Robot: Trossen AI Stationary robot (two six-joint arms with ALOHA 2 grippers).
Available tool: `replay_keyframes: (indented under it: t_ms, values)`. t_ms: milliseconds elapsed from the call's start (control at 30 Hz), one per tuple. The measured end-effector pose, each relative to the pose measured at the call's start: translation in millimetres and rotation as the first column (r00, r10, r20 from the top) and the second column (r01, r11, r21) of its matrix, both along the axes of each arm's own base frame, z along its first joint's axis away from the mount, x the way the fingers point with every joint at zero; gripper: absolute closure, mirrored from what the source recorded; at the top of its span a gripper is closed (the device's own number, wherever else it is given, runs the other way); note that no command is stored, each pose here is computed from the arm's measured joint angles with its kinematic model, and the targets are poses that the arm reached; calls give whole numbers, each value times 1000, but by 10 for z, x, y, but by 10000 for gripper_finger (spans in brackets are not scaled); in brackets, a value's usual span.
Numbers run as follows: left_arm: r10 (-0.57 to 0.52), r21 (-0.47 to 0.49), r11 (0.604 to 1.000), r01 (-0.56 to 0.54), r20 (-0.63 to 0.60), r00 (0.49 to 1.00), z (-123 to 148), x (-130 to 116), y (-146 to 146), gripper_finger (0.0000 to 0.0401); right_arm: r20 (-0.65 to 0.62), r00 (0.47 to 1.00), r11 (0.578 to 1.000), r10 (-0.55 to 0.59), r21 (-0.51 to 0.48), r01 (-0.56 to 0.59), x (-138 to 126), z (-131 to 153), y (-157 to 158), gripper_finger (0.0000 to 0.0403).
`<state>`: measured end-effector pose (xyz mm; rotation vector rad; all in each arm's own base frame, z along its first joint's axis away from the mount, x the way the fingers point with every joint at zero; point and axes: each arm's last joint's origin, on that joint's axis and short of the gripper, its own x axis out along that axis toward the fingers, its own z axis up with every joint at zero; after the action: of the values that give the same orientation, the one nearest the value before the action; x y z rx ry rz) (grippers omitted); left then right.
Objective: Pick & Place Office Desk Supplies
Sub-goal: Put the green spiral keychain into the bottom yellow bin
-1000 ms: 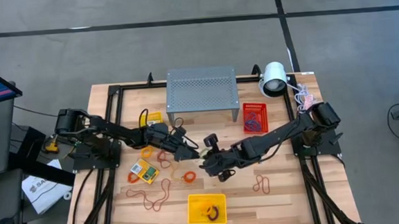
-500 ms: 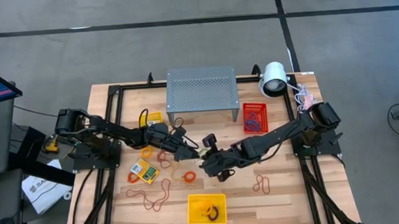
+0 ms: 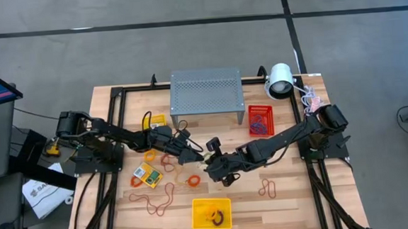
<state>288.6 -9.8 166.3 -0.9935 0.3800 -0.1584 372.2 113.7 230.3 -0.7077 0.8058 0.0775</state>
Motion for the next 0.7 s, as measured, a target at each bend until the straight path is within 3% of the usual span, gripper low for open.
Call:
replay_keyframes:
  t_ms: [400,700]
  values:
    - [-4,28,1000,3,10,1000,1,0,1,388,-1,1000,1000,0,0,0,-1,-1,0,393]
    - [-11,52,999,11,18,1000,1,1,1,394,8,1000,1000,2,7,-2,6,6,3,379]
